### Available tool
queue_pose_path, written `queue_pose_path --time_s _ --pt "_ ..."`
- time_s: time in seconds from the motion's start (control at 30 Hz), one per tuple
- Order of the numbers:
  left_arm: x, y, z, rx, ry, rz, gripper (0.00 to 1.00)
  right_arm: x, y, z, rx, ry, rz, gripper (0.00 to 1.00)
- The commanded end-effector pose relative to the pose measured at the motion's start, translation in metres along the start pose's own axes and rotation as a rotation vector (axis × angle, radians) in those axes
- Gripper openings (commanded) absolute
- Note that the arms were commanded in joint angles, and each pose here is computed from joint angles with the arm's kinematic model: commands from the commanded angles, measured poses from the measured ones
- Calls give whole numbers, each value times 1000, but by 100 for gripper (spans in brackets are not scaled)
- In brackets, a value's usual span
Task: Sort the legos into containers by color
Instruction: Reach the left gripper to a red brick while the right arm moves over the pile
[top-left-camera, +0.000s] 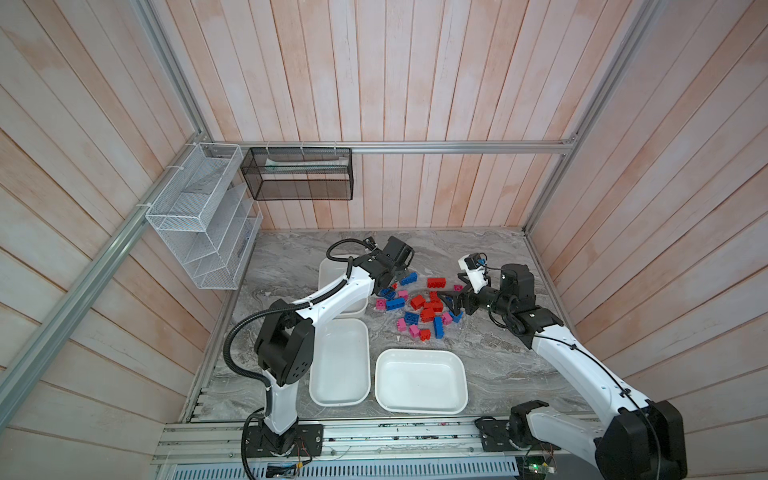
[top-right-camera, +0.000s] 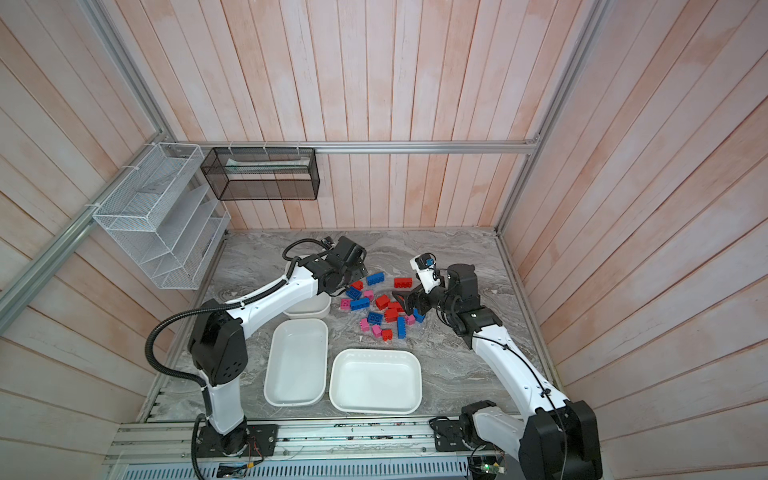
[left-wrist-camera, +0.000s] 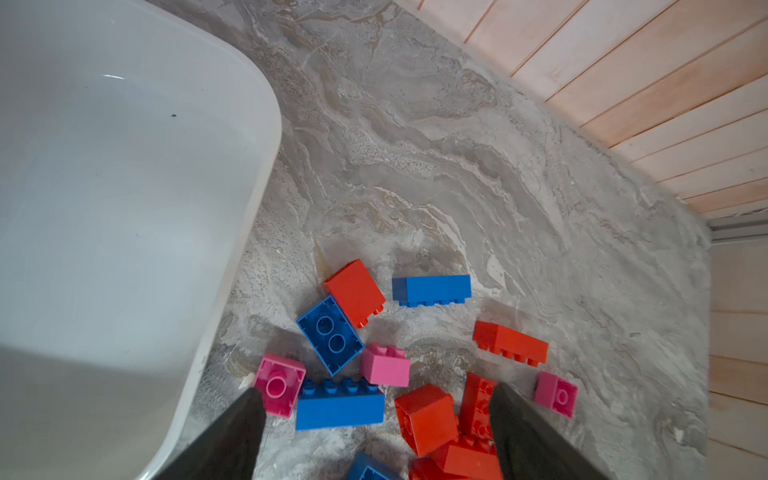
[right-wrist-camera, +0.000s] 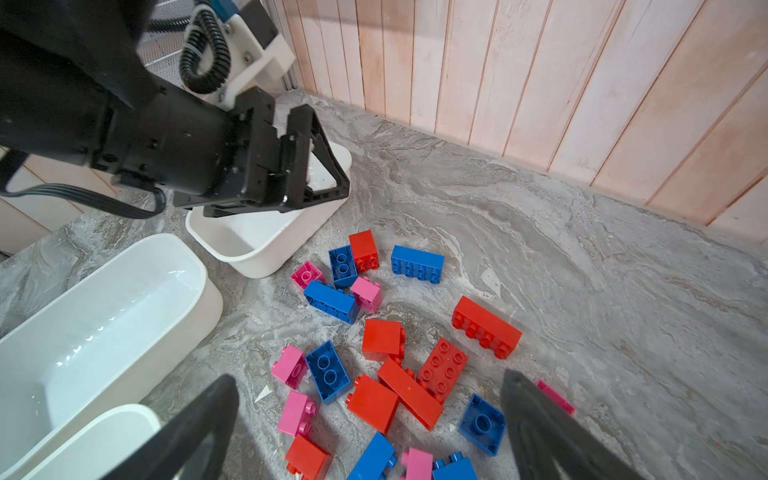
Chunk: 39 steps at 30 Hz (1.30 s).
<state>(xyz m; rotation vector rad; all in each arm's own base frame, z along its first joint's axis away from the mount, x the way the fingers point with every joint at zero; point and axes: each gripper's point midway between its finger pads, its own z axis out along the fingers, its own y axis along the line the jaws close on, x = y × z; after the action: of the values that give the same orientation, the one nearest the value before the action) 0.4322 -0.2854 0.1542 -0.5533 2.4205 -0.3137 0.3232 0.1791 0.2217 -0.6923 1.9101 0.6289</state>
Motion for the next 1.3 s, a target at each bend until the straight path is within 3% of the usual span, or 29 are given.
queue_pose_path --time_s 0.0,0.37,0.67,1.27 --pt "-7 4 8 -74 -32 -82 82 3 -6 3 20 6 7 98" --pt "10 10 60 -230 -15 -220 71 13 -20 -13 67 21 25 98" --pt "24 18 89 -273 3 -191 67 26 -24 -16 74 44 39 98" --pt "26 16 125 -226 23 -122 63 34 -27 -17 89 55 46 98"
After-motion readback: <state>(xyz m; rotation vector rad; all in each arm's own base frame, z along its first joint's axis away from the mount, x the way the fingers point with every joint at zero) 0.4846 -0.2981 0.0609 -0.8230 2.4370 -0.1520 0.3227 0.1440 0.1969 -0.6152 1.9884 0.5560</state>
